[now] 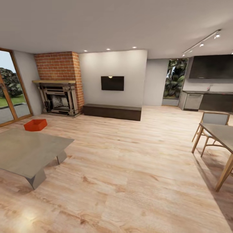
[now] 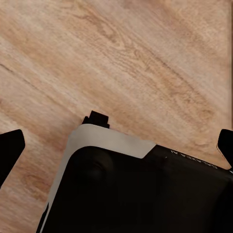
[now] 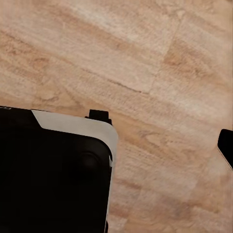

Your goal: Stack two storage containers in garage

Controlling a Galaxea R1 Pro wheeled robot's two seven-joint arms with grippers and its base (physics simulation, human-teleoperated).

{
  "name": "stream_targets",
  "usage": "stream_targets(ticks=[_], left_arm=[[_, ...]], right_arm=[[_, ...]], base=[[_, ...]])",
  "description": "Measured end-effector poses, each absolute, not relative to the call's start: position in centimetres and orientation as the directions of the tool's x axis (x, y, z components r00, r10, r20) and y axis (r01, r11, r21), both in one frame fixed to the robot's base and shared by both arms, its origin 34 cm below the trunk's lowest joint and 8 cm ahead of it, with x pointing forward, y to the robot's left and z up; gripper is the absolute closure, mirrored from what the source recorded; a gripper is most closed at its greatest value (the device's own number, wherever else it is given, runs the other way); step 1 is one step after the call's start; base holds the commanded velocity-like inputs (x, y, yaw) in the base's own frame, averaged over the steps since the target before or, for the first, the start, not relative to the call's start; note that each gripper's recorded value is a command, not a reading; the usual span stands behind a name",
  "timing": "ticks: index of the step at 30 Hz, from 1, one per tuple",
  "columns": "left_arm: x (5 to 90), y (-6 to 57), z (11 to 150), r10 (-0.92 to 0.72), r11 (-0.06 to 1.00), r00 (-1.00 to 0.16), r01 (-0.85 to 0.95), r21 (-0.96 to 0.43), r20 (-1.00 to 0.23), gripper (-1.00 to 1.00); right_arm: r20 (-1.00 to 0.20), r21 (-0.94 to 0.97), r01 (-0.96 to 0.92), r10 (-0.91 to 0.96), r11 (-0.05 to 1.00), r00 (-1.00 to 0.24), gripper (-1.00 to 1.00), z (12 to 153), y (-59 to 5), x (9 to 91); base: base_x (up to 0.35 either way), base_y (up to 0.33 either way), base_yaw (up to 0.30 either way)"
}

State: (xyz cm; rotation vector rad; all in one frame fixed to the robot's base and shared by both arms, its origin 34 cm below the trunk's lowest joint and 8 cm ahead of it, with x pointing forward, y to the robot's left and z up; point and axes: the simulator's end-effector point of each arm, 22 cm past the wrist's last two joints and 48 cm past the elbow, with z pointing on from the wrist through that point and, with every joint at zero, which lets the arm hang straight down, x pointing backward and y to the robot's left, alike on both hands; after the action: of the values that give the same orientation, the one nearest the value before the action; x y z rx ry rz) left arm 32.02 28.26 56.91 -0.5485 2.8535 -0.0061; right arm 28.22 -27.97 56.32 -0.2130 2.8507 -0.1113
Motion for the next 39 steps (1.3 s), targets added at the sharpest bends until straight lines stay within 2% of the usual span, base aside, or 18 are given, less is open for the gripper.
stream_targets(ticks=[39], left_arm=[[32.04,28.26,56.91,-0.366,0.930,-0.902,-0.365,-0.048,-0.230,-1.00]], right_arm=[[-0.270,-0.097,-0.135,-0.156,0.986,-0.950,-1.00,56.32,-27.96,28.22]], base=[[0.322,0.000,0.000]])
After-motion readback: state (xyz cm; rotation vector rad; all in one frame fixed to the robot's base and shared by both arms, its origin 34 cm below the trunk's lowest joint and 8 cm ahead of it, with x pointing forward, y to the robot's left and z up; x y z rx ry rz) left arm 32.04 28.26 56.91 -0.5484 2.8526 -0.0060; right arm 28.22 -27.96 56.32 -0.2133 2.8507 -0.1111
